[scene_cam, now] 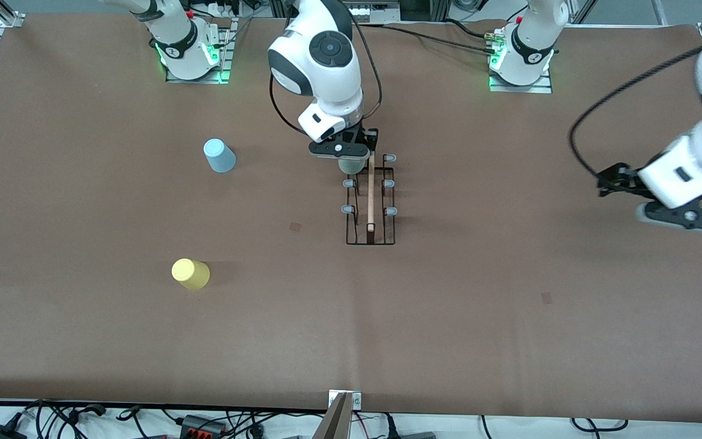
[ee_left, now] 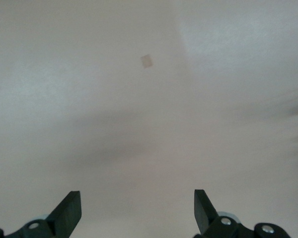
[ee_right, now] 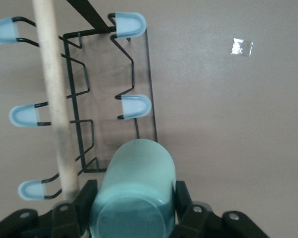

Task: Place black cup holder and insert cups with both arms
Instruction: 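Release the teal cup and move the right gripper to the yellow cup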

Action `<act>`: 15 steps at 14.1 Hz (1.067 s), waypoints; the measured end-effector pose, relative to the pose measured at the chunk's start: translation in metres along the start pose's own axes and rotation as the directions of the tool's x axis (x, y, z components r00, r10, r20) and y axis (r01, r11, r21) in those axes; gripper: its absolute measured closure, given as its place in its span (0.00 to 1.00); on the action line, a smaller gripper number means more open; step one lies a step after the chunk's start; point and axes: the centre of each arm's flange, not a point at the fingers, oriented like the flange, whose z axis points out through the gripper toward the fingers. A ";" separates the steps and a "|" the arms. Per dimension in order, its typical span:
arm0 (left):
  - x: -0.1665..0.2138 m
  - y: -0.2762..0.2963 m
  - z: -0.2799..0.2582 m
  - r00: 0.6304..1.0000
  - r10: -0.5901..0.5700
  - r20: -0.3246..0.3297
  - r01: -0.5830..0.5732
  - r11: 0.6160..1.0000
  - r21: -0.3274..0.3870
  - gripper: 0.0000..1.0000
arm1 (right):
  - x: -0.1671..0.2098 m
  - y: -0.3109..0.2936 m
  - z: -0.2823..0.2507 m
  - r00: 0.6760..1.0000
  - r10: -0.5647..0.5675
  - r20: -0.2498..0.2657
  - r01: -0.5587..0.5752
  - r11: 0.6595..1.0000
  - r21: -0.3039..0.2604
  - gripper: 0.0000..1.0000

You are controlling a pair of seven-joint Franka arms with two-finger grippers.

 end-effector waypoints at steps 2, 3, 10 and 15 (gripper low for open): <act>-0.003 -0.011 -0.003 1.000 0.001 -0.004 -0.001 1.000 -0.001 0.00 | 0.005 0.003 0.001 1.000 0.008 -0.003 -0.008 1.000 -0.002 0.23; -0.002 -0.010 -0.006 1.000 0.003 -0.010 -0.003 1.000 -0.003 0.00 | 0.009 0.003 -0.003 1.000 0.013 -0.010 -0.013 1.000 0.002 0.13; -0.006 -0.017 -0.041 0.997 -0.022 -0.072 0.019 0.999 -0.044 0.00 | 0.118 0.115 -0.074 0.998 -0.044 -0.046 0.041 0.997 -0.071 0.00; -0.013 -0.020 -0.047 0.997 -0.030 -0.075 0.028 0.999 -0.038 0.00 | 0.224 0.296 -0.058 0.986 -0.163 0.013 0.164 0.980 -0.116 0.00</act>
